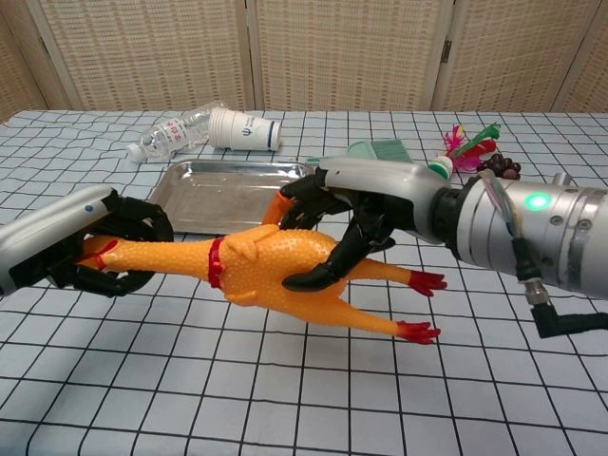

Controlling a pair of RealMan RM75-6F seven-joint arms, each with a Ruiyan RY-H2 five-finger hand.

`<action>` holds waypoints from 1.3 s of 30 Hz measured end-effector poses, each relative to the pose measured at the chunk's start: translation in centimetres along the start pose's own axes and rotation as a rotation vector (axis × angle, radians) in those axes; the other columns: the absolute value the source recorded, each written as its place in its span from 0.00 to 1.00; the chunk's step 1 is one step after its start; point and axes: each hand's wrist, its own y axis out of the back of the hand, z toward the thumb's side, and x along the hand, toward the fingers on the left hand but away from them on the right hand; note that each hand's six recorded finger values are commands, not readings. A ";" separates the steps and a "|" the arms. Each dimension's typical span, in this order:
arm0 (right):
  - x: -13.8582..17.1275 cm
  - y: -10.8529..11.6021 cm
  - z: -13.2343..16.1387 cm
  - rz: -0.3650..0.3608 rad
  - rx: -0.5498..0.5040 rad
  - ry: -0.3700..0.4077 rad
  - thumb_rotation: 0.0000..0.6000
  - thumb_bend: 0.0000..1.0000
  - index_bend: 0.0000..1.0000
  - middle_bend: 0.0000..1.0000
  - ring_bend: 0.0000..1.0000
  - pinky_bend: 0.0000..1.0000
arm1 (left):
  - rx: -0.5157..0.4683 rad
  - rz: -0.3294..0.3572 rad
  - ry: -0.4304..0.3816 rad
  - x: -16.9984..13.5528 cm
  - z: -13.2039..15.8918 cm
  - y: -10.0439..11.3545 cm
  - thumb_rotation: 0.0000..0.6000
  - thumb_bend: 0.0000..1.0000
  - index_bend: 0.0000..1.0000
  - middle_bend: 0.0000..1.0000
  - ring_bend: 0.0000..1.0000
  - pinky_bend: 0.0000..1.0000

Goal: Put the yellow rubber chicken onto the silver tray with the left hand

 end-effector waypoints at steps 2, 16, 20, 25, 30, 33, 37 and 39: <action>0.0 0.1 0.0 -0.006 0.011 0.003 1.00 0.45 1.00 0.83 0.90 1.00 | -0.001 0.000 0.002 0.0 -0.1 0.0 1.00 0.74 0.87 0.67 0.59 0.65; 0.7 -0.6 -0.3 0.056 0.029 0.001 1.00 0.19 0.00 0.01 0.00 0.11 | 0.002 0.000 0.010 0.6 -0.3 0.0 1.00 0.74 0.87 0.67 0.59 0.65; 1.3 -1.1 -0.9 0.149 0.032 -0.007 1.00 0.12 0.00 0.00 0.00 0.01 | 0.003 0.001 0.011 0.8 -0.4 0.1 1.00 0.74 0.87 0.67 0.59 0.65; 2.3 0.2 -0.7 0.119 0.043 0.029 1.00 0.12 0.00 0.00 0.00 0.00 | 0.053 0.022 -0.004 1.3 -0.5 0.8 1.00 0.74 0.87 0.67 0.59 0.65; 4.2 2.3 -1.2 0.062 0.039 0.051 1.00 0.12 0.00 0.00 0.00 0.00 | 0.044 0.036 0.009 1.8 -0.7 1.4 1.00 0.74 0.87 0.67 0.59 0.65; 5.2 3.4 -1.7 0.041 0.034 0.051 1.00 0.12 0.00 0.00 0.00 0.00 | 0.027 0.034 0.026 2.3 -1.0 1.6 1.00 0.74 0.87 0.67 0.59 0.65; 6.6 4.9 -2.3 0.003 0.046 0.048 1.00 0.12 0.00 0.00 0.00 0.00 | -0.014 0.029 0.054 3.1 -1.3 1.9 1.00 0.74 0.87 0.67 0.59 0.65; 7.5 5.6 -2.8 -0.015 0.049 0.039 1.00 0.12 0.00 0.00 0.00 0.00 | -0.056 0.015 0.080 3.7 -1.5 2.0 1.00 0.74 0.87 0.67 0.59 0.65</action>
